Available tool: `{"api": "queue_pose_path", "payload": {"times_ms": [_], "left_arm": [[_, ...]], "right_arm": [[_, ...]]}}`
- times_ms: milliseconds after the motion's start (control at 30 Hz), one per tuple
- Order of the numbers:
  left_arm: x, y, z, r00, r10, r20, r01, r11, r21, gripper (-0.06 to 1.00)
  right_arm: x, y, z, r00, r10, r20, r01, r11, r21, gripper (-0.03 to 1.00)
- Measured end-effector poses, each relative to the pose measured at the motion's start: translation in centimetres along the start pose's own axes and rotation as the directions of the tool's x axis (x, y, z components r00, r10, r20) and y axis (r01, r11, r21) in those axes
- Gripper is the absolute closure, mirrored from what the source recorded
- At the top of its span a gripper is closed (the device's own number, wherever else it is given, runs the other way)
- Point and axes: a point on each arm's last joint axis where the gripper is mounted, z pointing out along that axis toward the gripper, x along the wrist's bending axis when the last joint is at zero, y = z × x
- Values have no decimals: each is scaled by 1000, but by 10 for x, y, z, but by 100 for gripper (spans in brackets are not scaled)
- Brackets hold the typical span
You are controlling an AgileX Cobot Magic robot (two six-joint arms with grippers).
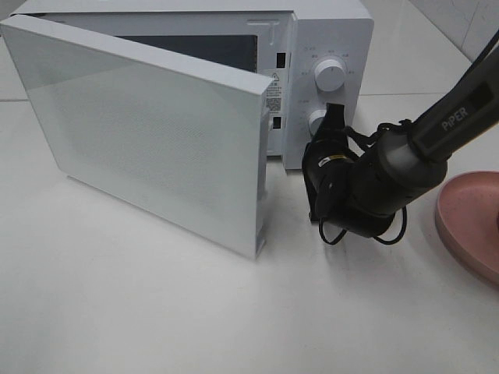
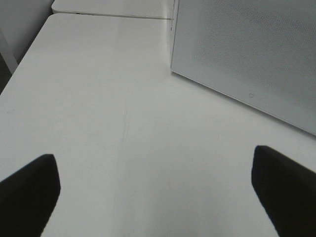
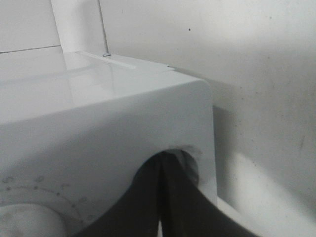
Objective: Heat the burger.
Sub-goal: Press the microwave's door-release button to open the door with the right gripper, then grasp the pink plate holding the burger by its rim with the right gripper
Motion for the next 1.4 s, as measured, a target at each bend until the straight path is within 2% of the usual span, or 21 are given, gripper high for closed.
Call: {"api": "queue_pose_path", "payload": {"times_ms": [700,1067,1133,1233,1400], "left_arm": [[0,0,0,1000,0,0,0,1000,0,-3],[0,0,0,1000,0,0,0,1000,0,-3],[0,0,0,1000,0,0,0,1000,0,-3],[0,0,0,1000,0,0,0,1000,0,-3],[0,0,0,1000,0,-1,0,1000,0,-3]], "right_arm": [[-1,1,-4,999,-34,10,34,999,14,97],[2,4,-15,991,-120,58,116,991,64,97],[0,4,-20,979,-178,104,168,981,96,97],[-2,6,-25,967,-219,132,204,972,117,97],[1,10,-33,958,-257,130,241,962,128,97]]}}
